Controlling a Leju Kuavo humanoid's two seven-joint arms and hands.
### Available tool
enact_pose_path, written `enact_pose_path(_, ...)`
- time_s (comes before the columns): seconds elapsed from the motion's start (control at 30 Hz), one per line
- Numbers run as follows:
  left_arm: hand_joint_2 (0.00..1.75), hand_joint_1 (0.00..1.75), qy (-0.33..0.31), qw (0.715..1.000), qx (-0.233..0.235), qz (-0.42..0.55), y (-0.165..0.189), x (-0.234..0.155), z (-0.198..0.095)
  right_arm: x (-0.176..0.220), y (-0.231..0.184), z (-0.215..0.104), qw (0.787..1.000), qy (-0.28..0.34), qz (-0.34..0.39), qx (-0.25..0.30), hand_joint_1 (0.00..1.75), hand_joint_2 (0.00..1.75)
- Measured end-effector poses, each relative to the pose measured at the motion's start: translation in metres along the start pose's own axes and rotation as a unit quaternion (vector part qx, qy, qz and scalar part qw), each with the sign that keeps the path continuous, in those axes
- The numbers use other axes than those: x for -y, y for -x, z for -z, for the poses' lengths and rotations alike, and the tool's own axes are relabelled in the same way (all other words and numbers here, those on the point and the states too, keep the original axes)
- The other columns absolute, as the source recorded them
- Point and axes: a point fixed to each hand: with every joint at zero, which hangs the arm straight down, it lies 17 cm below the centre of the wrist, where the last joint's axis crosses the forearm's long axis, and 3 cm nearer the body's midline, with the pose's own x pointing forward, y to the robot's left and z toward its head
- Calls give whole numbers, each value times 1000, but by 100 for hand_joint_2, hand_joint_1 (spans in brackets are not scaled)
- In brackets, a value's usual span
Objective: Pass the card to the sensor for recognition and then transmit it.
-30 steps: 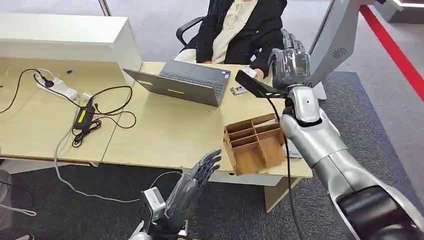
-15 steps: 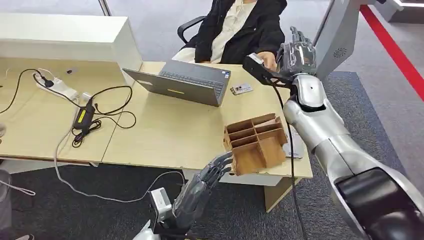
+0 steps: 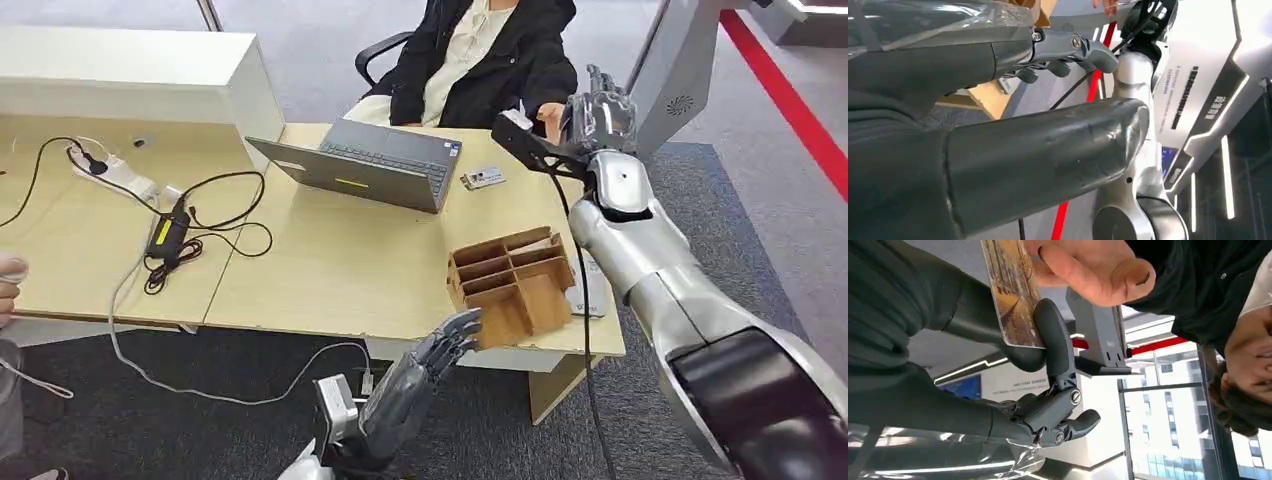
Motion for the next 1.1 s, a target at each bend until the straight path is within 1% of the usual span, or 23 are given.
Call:
enact_pose_path(0.13, 0, 0, -1, 1000, -2, -2, 2, 0, 1, -8, 2, -3, 1000, -9, -2, -3, 175, 175)
enact_pose_path(0.17, 0, 0, -1, 1000, -2, -2, 3, 0, 1, -10, 3, -4, 1000, -11, -3, -3, 164, 175)
enact_pose_path(0.2, 0, 0, -1, 1000, -2, -3, 3, 0, 2, -13, 2, -5, 1000, -14, -4, -3, 148, 175)
enact_pose_path(0.27, 0, 0, -2, 1000, -2, -3, 4, -1, 2, -17, 3, -7, 1000, -18, -4, -5, 148, 175)
enact_pose_path(0.3, 0, 0, -2, 1000, -3, -3, 5, -1, 2, -18, 3, -8, 1000, -20, -3, -6, 155, 175)
enact_pose_path(0.43, 0, 0, -3, 1000, -5, -4, 8, -2, 3, -23, 5, -10, 1000, -26, -2, -8, 157, 175)
enact_pose_path(0.47, 0, 0, -3, 1000, -5, -4, 8, -2, 3, -25, 5, -11, 1000, -27, -2, -8, 147, 175)
enact_pose_path(0.5, 0, 0, -3, 1000, -5, -3, 8, -2, 3, -25, 6, -11, 1000, -28, -3, -9, 77, 175)
enact_pose_path(0.53, 0, 0, -2, 1000, -6, -3, 9, -2, 3, -27, 8, -11, 1000, -29, -4, -10, 54, 175)
enact_pose_path(0.57, 0, 0, -2, 1000, -7, -2, 10, -2, 3, -28, 8, -12, 999, -31, -5, -11, 0, 175)
enact_pose_path(0.9, 0, 0, -7, 1000, -8, -3, 13, -3, 2, -33, 9, -16, 1000, -29, 0, -11, 0, 175)
enact_pose_path(1.0, 0, 0, -8, 1000, -5, 1, 13, -2, 3, -29, 4, -15, 1000, -19, 18, -4, 0, 175)
enact_pose_path(1.1, 0, 0, -12, 1000, -4, 12, 13, -4, 4, -21, -4, -13, 998, 1, 56, 8, 0, 175)
